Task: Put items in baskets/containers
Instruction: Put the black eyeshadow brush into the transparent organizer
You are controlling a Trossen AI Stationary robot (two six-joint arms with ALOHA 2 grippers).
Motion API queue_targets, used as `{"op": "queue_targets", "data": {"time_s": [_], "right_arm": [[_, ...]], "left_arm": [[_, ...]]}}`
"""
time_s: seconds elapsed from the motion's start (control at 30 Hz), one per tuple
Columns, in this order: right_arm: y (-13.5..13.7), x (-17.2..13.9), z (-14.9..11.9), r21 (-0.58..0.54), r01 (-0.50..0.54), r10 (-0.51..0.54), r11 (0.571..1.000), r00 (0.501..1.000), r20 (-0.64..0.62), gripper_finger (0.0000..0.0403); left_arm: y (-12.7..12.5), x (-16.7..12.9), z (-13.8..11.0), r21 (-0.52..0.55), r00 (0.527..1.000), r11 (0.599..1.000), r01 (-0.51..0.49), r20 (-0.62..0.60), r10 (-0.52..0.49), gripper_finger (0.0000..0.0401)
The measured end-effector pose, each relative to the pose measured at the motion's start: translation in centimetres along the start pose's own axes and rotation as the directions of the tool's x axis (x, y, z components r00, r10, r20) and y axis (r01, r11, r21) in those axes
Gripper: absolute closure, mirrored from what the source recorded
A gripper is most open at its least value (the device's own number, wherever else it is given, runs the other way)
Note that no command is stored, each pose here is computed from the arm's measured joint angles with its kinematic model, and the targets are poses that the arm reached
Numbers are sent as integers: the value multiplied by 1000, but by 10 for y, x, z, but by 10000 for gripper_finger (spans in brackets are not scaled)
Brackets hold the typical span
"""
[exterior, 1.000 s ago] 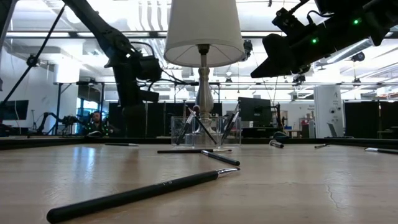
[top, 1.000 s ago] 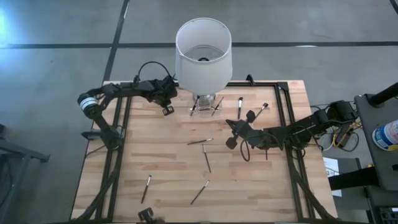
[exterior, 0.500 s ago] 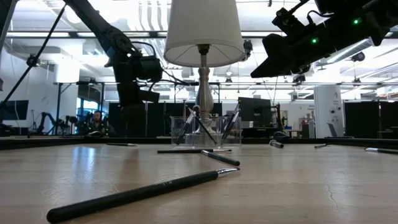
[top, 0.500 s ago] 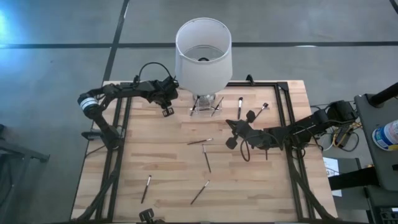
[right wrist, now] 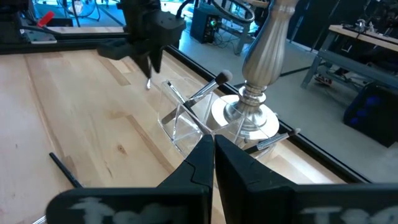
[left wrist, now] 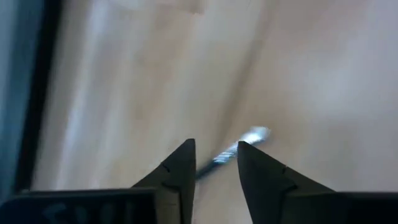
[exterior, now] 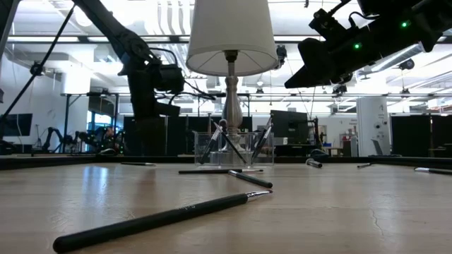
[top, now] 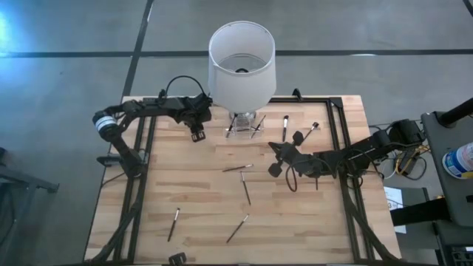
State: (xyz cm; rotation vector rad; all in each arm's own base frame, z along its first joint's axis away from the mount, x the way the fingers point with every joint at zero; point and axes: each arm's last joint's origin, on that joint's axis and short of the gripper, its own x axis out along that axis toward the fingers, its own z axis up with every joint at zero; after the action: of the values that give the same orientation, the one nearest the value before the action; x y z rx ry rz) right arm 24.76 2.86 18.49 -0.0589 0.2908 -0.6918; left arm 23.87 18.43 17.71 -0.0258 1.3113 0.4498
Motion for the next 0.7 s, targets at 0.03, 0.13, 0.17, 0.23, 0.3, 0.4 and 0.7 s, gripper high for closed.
{"op": "queue_targets", "data": {"time_s": [0.03,0.13,0.17,0.23,0.3,0.4,0.7], "right_arm": [[0,0,0,0,0,0,1000,1000,0,394],[0,0,0,-3,0,0,1000,1000,0,394],[0,0,0,-3,0,0,1000,1000,0,394],[0,0,0,-3,0,0,1000,1000,0,394],[0,0,0,-3,0,0,1000,1000,0,394],[0,0,0,-3,-1,1,1000,1000,0,394],[0,0,0,-1,-2,2,1000,1000,-1,394]], "left_arm": [[-3,0,0,24,1000,999,23,1,-23,287],[-8,-1,1,65,999,997,42,1,-42,284],[-10,-1,2,71,999,997,34,-1,-35,284],[-12,-1,2,79,1000,997,18,-6,-18,284],[-15,0,1,94,1000,995,16,-16,-14,284],[-19,4,-4,147,999,989,11,-43,-5,284],[-25,20,-14,243,997,967,-71,13,70,284]]}}
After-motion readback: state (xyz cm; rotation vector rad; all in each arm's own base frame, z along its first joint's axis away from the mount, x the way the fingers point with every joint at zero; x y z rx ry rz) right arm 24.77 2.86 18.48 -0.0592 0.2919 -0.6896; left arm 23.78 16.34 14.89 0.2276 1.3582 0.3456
